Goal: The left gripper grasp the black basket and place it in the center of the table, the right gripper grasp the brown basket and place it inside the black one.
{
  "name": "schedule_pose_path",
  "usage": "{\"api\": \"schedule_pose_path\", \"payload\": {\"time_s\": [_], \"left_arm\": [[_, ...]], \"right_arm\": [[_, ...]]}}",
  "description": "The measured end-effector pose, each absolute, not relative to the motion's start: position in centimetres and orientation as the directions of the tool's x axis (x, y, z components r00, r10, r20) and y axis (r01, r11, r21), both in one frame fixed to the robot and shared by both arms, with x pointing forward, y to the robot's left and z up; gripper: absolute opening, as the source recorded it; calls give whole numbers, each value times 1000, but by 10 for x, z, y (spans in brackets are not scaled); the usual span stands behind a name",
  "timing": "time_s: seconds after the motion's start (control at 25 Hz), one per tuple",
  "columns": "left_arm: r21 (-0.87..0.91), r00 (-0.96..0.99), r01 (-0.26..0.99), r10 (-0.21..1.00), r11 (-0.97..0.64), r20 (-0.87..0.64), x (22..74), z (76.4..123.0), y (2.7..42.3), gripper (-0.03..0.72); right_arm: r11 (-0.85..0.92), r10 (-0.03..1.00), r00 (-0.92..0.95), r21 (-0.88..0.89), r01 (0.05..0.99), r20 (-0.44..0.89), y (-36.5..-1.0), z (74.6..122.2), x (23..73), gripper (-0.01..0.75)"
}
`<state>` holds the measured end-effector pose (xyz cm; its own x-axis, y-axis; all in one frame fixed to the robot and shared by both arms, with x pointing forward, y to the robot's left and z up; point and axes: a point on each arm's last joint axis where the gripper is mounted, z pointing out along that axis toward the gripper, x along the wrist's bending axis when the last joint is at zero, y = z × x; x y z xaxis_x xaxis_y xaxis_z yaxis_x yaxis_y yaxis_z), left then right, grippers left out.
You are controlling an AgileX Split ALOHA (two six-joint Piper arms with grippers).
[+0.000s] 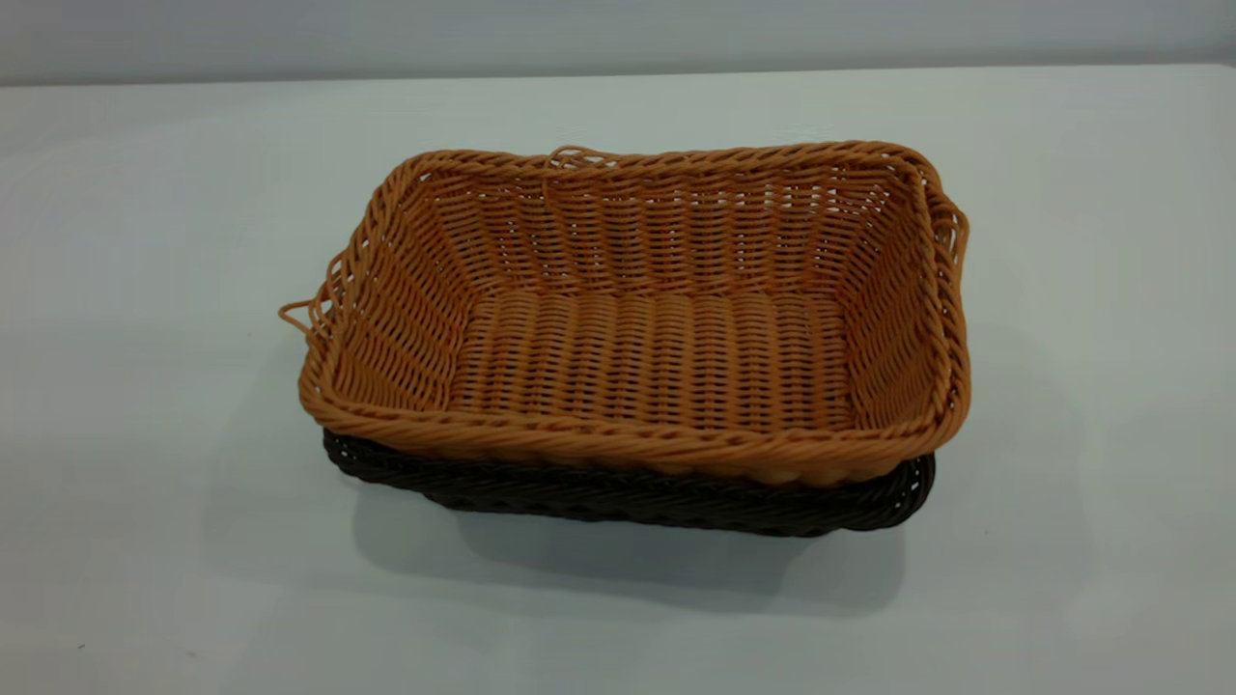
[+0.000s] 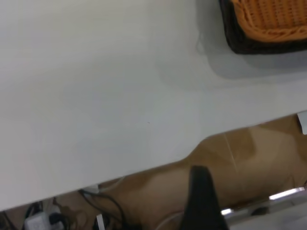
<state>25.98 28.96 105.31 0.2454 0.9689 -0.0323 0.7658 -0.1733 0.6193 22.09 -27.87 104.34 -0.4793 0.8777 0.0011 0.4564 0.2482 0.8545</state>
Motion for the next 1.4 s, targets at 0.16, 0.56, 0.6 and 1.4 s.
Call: {"api": "schedule_pose_path", "payload": {"time_s": [0.16,0.56,0.6,1.4], "left_arm": [[658,245,734,969,-167,-27,256,1042,290,482],[661,249,732,968,-166,-33,250,1035,290,482],[661,249,732,968,-166,-33,250,1035,290,482],[790,66,608,997,-75,44,223,1034,297,482]], "right_arm": [[248,878,-479,855,455,1,-279,1043,221,582],[245,875,-484,853,461,10,-278,1043,220,581],[245,875,-484,853,461,11,-278,1043,220,581],[242,874,-486,853,462,15,-278,1043,220,581]]}}
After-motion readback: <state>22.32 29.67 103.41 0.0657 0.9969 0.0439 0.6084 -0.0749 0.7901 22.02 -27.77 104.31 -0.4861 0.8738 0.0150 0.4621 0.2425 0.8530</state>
